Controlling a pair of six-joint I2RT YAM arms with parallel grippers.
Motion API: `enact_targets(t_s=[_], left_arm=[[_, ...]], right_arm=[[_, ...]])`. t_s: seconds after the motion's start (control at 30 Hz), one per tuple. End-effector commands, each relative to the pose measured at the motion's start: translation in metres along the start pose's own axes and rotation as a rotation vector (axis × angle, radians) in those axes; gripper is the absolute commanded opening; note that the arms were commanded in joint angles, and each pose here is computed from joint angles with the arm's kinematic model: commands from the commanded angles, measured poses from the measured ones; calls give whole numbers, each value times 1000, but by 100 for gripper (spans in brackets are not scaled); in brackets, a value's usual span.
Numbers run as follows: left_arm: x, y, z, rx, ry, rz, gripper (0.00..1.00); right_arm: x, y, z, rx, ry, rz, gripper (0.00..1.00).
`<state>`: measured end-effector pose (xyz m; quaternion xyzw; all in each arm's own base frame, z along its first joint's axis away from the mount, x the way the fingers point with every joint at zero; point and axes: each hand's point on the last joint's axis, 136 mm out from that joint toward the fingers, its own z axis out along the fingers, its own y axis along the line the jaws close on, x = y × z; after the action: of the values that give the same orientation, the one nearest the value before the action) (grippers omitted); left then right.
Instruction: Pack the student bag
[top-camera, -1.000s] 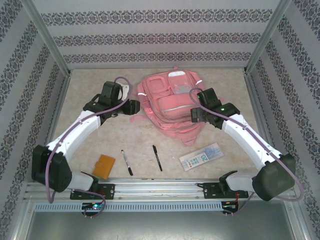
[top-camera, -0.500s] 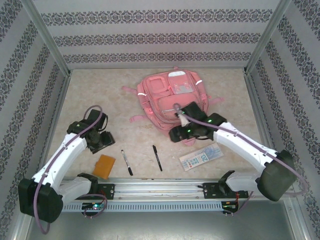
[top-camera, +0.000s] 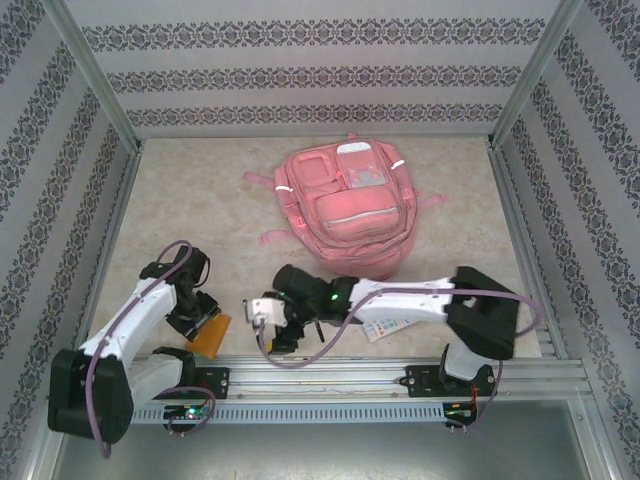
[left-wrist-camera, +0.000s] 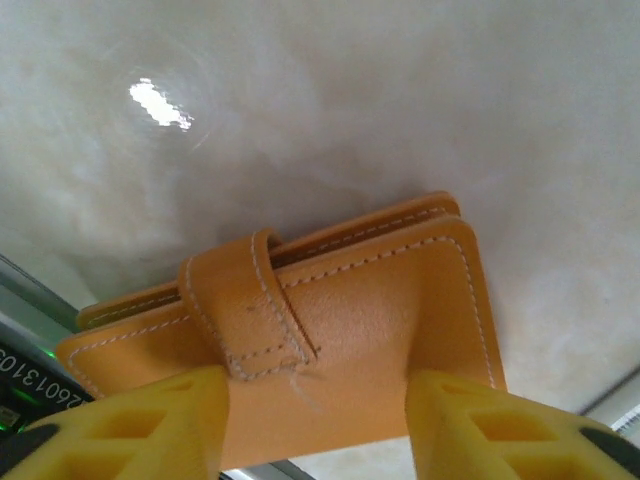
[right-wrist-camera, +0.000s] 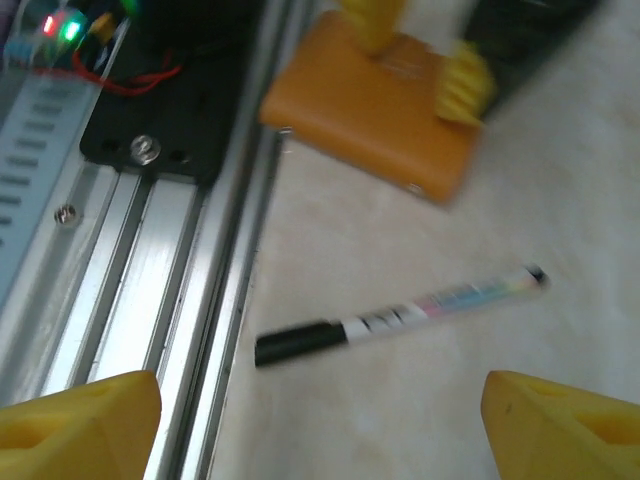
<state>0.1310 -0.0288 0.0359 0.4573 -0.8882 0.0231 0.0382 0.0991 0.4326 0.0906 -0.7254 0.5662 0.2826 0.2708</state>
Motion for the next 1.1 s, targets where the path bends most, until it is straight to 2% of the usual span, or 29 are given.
enact_targets(t_s=[0.0,0.07,0.2,0.3,0.5,0.63,0.77,0.83,0.9,0.97,1.0,1.07], left_arm=[[-10,-5,3,-5,-1,-45,43],[-16,-4,7,-14,5,-68,37],[-24,-5,14,-7,38,-137,29],[-28,-8,17,6,53,-147,29],[-23,-11,31,10,153,-154,29],[-25,-12,31,2,168,-143,29],[-28,-12,29,3,170,-129,29],[-28,-11,27,2,173,-130,29],[-31,-17,19,22,164,-103,35],[-43,-31,-8,61,124,-20,45],[-55,-34,-28,60,64,13,49],[-80,-49,-70,114,-89,95,53]], right_arm=[[-43,1,27,-3,-130,-324,79],[-51,1,46,-14,-134,-379,71],[-54,0,75,-10,-122,-480,66],[-56,-5,90,14,-127,-524,63],[-55,-32,113,112,-101,-593,58],[-44,-40,126,148,-62,-648,53],[-33,-55,136,230,-24,-663,43],[-32,-61,137,277,-33,-670,32],[-40,-63,130,316,-55,-674,19],[-47,-58,120,313,-85,-656,10],[-49,-53,115,294,-99,-645,5],[-58,-47,98,277,-137,-597,3]])
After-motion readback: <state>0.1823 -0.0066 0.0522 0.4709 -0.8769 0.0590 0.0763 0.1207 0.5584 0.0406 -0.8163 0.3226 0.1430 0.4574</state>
